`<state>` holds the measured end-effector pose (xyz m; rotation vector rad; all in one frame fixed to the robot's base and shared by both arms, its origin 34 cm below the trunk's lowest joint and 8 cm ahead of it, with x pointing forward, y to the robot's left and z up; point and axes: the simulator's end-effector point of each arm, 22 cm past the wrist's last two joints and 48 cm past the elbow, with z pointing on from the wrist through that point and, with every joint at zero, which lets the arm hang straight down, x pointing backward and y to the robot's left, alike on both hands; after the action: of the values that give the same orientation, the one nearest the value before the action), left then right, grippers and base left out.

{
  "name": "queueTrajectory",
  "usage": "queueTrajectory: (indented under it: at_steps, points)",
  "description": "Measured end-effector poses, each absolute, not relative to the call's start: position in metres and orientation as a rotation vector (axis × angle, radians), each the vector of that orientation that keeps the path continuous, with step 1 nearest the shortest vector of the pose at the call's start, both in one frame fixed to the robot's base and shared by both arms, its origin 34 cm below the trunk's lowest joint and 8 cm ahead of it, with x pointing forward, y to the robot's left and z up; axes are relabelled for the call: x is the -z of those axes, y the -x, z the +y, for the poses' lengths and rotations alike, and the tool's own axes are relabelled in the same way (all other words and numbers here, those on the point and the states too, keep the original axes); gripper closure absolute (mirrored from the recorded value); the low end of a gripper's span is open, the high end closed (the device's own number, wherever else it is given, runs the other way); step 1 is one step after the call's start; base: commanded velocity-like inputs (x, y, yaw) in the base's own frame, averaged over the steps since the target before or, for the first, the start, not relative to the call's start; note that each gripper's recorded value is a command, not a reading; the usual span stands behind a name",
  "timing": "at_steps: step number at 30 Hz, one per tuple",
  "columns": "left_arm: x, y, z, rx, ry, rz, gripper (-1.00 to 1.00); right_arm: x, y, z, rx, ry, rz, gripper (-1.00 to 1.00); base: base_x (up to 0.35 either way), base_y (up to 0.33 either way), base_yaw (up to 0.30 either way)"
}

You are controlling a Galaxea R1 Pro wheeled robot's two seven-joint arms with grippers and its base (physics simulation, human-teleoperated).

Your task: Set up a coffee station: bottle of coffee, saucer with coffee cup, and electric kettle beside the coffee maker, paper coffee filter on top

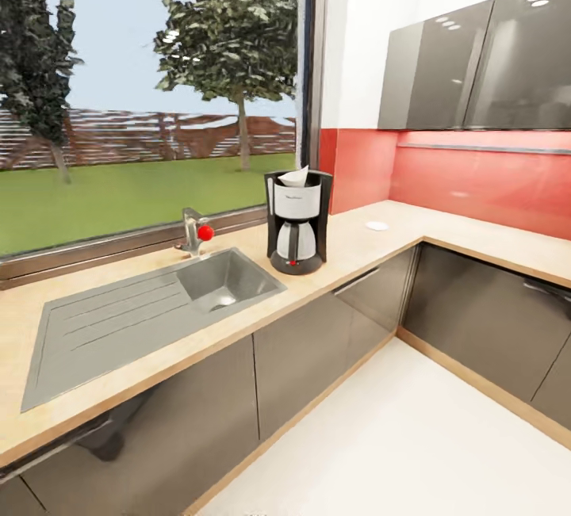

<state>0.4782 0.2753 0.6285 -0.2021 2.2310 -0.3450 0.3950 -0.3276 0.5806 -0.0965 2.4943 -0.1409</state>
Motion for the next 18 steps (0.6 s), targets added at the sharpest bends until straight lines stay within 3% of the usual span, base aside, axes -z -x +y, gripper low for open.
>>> queueTrajectory:
  at_steps: [18]
  points:
    - [-0.6286,-0.4781,0.2753,0.345,0.202,2.231,-1.0,-0.5807,-0.395,-0.327,0.14,0.096,2.494,-1.0,-0.011,0.0,0.267]
